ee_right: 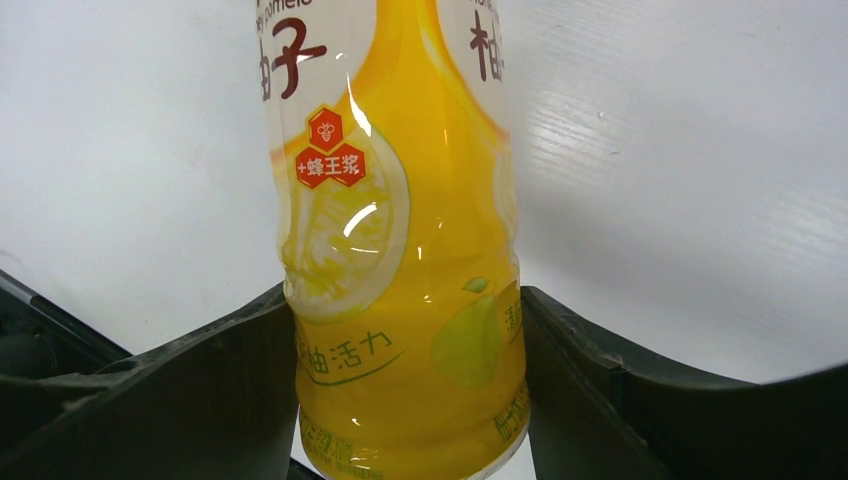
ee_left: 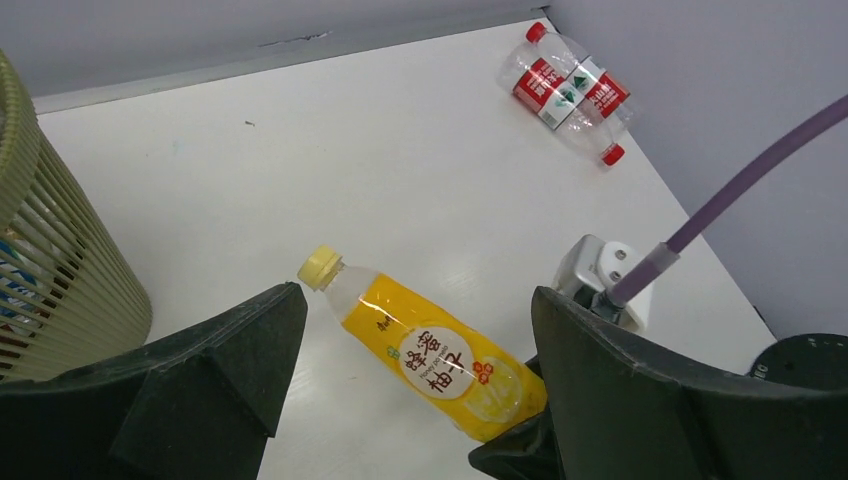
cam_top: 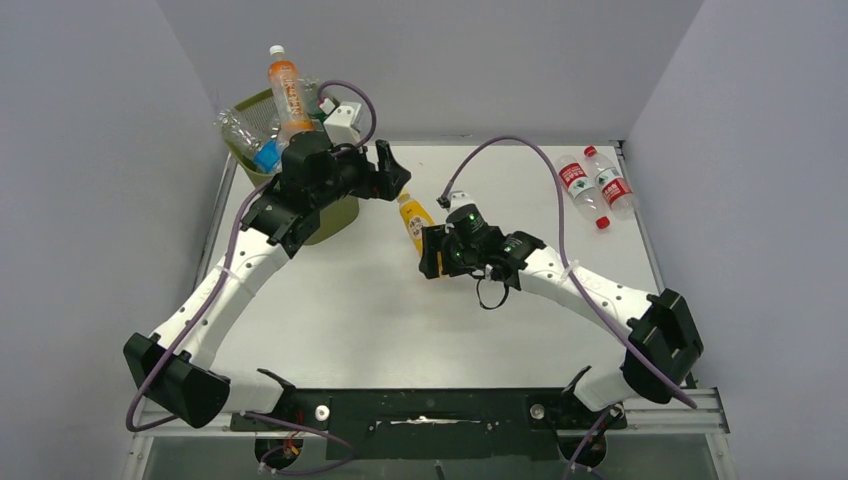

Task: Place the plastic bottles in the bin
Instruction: Place the plastic bottle at the center of the board.

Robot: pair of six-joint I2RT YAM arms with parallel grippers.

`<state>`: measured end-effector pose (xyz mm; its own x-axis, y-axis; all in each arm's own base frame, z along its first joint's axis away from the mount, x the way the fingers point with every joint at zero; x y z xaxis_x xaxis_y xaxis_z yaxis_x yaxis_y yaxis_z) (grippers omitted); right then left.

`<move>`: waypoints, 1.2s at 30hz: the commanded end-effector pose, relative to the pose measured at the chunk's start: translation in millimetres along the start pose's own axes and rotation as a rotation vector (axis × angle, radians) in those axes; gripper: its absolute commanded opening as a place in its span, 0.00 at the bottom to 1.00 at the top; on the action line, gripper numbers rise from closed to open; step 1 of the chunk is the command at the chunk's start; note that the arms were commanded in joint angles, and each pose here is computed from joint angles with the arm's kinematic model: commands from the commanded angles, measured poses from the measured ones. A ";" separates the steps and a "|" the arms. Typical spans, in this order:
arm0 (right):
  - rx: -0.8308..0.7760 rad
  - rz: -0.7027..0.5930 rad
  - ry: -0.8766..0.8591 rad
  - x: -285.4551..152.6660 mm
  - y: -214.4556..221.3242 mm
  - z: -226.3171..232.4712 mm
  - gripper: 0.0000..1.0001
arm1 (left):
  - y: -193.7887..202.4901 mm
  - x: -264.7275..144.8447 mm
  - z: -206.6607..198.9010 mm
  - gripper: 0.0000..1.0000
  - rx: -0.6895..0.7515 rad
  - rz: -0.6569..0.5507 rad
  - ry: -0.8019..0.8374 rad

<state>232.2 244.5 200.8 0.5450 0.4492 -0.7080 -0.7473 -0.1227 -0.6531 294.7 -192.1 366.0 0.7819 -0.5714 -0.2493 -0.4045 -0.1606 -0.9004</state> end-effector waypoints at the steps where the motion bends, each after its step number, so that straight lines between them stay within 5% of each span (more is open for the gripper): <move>1: -0.003 -0.110 -0.027 -35.3 -18.5 19.3 0.50 | -4.1 -5.0 -2.6 0.84 0.020 -0.006 0.035; 14: -0.099 -0.158 -0.174 -87.7 -35.7 46.5 0.50 | -21.4 2.1 8.3 0.84 0.046 -0.057 -0.020; 24: -0.133 -0.216 -0.203 -96.0 -49.8 56.4 0.52 | -66.0 -41.4 9.6 0.86 0.109 -0.200 -0.117; 36: -0.192 -0.236 -0.286 -103.2 -67.1 74.0 0.53 | -77.7 -49.7 5.5 0.87 0.143 -0.121 -0.080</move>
<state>198.1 264.0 314.1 0.5480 0.6497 -0.5268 -0.5763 -0.1632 -0.8008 297.3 -147.3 442.1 0.8763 -0.4586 -0.1477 -0.2303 -0.1294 -0.9645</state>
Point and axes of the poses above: each gripper's point midway between its finger pads, its own x axis out along the fingers, its own z axis along the line the jaws close on, y = z × x, the point moved 8 cm from there along -x, back along the fingers, and after that the axes turned 1 degree about -x, right-handed, at the moved point
